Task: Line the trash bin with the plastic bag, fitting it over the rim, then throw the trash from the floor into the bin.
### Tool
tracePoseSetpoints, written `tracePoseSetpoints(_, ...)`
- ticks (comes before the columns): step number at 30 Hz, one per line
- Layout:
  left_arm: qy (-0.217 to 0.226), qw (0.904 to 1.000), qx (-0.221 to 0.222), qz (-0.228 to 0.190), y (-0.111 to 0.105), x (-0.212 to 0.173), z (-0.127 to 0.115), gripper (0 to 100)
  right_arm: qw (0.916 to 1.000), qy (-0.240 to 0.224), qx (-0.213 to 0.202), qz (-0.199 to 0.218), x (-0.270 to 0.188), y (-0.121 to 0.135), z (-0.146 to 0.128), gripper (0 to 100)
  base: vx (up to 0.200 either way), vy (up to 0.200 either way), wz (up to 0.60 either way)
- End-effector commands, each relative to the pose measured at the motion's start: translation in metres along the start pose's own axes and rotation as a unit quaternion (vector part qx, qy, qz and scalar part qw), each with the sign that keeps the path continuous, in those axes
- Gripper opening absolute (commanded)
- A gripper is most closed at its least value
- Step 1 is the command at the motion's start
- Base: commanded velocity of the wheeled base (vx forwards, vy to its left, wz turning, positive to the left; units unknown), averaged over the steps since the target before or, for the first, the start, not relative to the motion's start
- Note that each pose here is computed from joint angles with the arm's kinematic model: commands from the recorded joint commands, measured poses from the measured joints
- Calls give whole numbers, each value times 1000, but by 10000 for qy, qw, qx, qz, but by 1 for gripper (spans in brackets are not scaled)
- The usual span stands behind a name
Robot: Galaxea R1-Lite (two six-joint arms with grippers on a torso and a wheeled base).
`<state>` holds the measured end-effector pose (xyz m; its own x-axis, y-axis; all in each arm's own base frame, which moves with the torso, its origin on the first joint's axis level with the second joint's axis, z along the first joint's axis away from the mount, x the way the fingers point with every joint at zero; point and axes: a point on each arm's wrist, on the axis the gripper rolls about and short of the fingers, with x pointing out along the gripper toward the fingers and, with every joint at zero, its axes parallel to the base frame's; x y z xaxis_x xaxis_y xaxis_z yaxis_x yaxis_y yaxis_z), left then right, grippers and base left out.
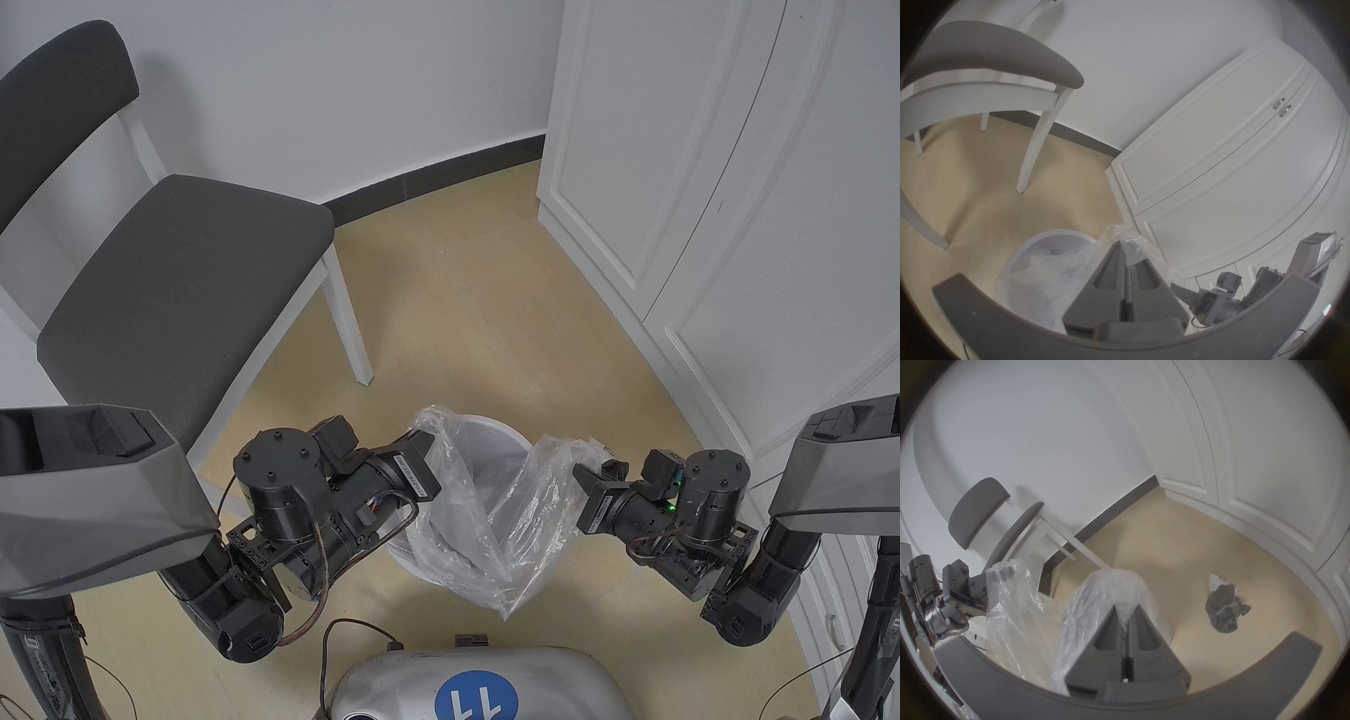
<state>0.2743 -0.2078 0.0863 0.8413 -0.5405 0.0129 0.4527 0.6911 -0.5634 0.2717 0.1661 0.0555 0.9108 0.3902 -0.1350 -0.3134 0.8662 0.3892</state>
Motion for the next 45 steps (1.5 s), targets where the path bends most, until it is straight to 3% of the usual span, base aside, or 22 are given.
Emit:
tracePoseSetpoints(1,85,9999,-79,71,6,2,-6,0,9999,147,19,60,3,3,-13,0,0,0,0)
tracePoseSetpoints(10,287,9993,-105,222,18,11,-24,0,9998,188,-110,-32,1,-1,-15,0,0,0,0)
tracePoseSetpoints(15,237,9994,-69,242,17,10,-21,0,9959,264,-808,-302,-6,-19,-10,0,0,0,0)
tracePoseSetpoints(20,132,9996,-8,260,18,0,-6,0,9915,293,-1196,-412,-20,-31,0,0,0,0,0)
tracePoseSetpoints(24,191,9986,380,322,26,-5,-1,0,9850,417,-1572,-575,-29,-42,2,0,0,0,0)
tracePoseSetpoints(25,321,9950,851,421,35,-11,-1,0,9800,494,-1805,-671,-34,-48,2,0,0,0,0)
tracePoseSetpoints(26,321,9950,851,421,35,-11,-1,0,9800,494,-1805,-671,-34,-48,2,0,0,0,0)
tracePoseSetpoints(28,440,9885,1332,566,43,-21,1,0,9755,656,-1992,-666,-39,-54,0,0,0,0,0)
tracePoseSetpoints(33,725,9833,1550,625,46,-32,-7,0,9660,1013,-2307,-586,-49,-57,-11,0,0,0,0)
tracePoseSetpoints(39,1424,9685,1965,563,59,-44,-30,0,9523,1431,-2640,-547,-62,-59,-23,0,0,0,0)
tracePoseSetpoints(45,1639,9633,2057,536,59,-50,-38,0,9405,1734,-2889,-450,-70,-61,-31,0,0,0,0)
